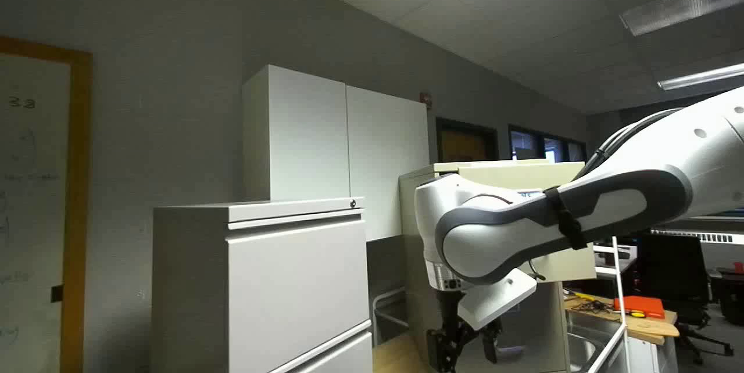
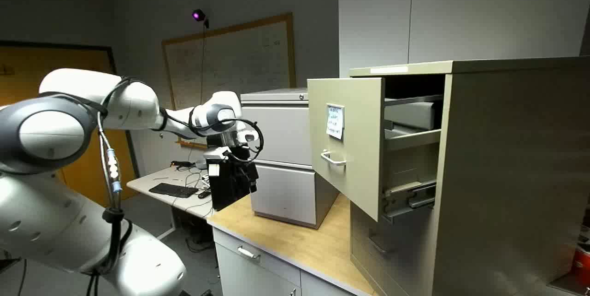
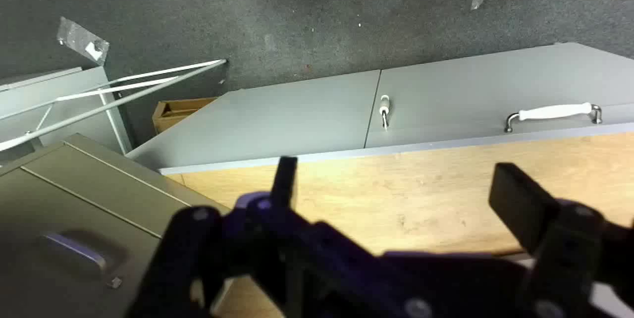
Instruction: Close the drawer
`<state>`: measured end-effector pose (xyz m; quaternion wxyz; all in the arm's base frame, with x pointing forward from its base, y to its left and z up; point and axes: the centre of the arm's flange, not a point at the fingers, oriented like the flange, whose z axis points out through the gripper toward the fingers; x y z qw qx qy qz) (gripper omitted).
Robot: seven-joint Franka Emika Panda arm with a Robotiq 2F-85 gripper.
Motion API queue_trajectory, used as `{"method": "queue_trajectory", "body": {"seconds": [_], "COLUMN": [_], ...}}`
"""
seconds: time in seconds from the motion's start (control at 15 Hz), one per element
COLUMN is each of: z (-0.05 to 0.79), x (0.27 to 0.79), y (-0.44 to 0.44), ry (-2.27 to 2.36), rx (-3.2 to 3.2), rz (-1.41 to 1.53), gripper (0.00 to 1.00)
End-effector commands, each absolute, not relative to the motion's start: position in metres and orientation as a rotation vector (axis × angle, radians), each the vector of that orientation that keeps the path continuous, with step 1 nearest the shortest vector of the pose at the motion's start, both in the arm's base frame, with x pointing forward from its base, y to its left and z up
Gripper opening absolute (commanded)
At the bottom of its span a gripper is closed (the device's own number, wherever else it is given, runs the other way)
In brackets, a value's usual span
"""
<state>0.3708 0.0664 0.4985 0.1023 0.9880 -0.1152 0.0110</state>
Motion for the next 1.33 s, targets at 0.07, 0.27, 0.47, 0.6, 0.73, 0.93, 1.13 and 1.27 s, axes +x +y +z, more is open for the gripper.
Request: {"method": "queue_trajectory", "body": {"seconds": [0.07,0.27,0.47,0.6,0.73,0.93,1.13,1.27], "z": [0.499,0.499,0.499,0.499,0.502,0.512,0.528,0.540], "x": [0.371,0.371,0.372,0.375,0.378,0.380,0.379,0.377], "y": [0.067,0.067,0.064,0.059,0.052,0.037,0.020,0.008], "ry": [-0.340,-0.340,-0.372,-0.443,-0.551,-0.722,-0.841,-0.910], "rx": [2.917,2.917,2.904,2.860,2.792,2.670,2.537,2.450], "rz": [0.036,0.037,0.038,0.041,0.072,0.161,0.275,0.358], "gripper": [1.00,1.00,1.00,1.00,1.00,0.75,0.60,0.43]}}
